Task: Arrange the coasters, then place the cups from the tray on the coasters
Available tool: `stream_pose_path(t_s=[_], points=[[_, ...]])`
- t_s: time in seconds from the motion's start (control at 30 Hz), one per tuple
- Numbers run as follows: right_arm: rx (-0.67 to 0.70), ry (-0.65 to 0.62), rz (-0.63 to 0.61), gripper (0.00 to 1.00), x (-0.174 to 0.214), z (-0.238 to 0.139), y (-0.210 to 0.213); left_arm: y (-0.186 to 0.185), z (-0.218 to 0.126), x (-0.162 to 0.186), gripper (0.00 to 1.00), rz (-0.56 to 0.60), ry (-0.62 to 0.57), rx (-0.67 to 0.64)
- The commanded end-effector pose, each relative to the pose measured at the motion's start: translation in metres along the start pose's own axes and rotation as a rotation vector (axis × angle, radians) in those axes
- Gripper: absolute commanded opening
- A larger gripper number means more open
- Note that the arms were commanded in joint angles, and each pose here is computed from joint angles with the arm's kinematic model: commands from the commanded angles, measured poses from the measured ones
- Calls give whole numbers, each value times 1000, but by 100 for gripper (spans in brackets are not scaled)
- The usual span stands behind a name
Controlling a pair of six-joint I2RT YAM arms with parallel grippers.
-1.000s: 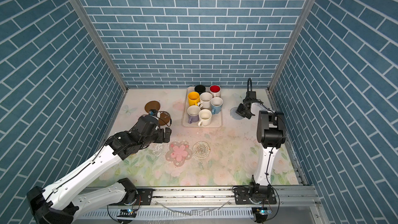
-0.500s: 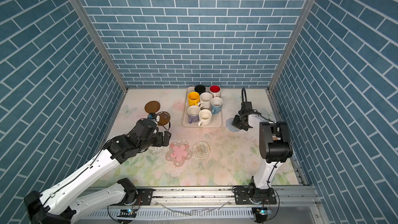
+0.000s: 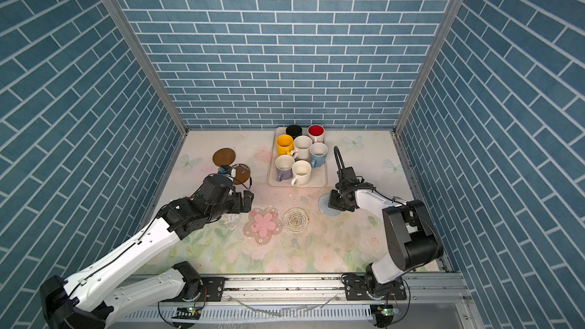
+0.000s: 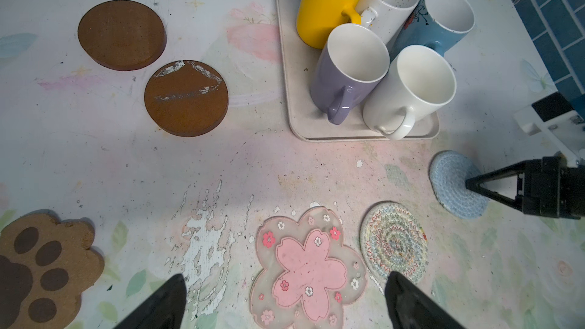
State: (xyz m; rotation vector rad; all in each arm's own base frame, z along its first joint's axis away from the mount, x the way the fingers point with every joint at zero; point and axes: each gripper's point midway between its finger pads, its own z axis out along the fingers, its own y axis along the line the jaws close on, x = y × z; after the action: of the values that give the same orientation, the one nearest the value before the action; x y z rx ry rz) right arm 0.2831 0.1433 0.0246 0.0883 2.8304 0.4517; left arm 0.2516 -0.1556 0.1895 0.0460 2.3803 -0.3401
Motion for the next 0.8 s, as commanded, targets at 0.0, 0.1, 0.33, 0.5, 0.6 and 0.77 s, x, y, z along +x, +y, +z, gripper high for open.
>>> stream_pose_path(t_s=[0.0,0.1,0.33,0.5,0.6,0.77], points=[[81,146,-7,0,54,4,-14,4,3,-1,99,-28,-17,-14],[77,156,-33,0,69,2,-8,3,5,1,98,-38,-14,-7],[64,163,-83,0,89,-4,8,1,8,3,98,-42,-3,-1],[70,148,-94,0,92,-12,10,3,7,5,98,-43,-4,-3],[86,135,-94,0,91,-16,7,5,8,6,98,-43,-4,-8],[109,75,-96,0,77,-26,8,4,10,6,98,-37,-3,-12]])
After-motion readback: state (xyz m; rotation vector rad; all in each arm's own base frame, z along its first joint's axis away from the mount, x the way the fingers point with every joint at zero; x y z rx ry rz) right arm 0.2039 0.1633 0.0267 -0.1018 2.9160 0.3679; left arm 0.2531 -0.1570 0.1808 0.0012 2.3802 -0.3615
